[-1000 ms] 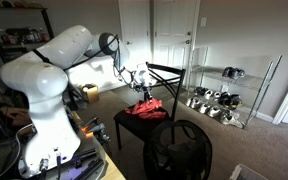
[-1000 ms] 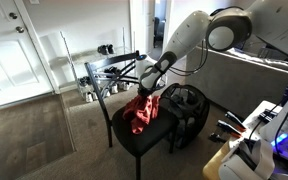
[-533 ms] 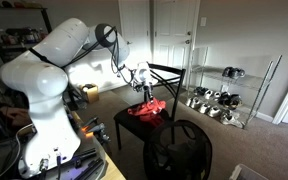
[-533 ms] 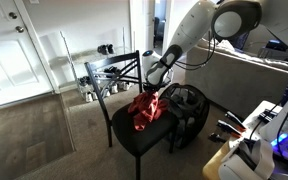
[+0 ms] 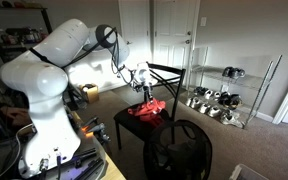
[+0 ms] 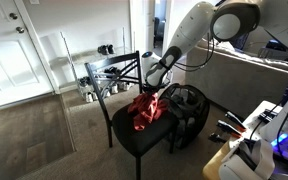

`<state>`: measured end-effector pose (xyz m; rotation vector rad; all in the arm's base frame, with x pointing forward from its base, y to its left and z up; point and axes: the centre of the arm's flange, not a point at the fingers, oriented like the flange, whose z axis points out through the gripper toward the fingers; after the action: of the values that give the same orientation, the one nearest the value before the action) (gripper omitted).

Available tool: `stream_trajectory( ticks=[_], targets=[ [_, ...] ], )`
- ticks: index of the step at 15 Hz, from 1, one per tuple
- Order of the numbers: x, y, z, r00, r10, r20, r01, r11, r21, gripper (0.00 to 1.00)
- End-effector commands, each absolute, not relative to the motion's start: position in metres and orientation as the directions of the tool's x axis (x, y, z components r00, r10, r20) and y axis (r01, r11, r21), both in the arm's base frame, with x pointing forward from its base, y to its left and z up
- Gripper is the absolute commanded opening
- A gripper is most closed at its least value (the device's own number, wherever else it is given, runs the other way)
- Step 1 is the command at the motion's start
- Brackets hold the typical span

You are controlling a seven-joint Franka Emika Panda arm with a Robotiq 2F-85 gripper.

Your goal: Remove the piece of clothing from the chair and put it in the black hamper

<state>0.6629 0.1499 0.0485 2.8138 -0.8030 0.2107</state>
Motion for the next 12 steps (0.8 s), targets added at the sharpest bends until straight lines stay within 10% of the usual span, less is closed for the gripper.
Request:
stream_trajectory(
  ticks=[1, 12],
  targets=[
    [0.663, 0.147, 0.051, 0.838, -0.508, 0.199, -0.539, -0.828, 0.155, 0.08],
    [0.655, 0.011, 0.168, 0.577, -0.757, 0.308, -0.753, -0.639, -0.158, 0.07]
  ],
)
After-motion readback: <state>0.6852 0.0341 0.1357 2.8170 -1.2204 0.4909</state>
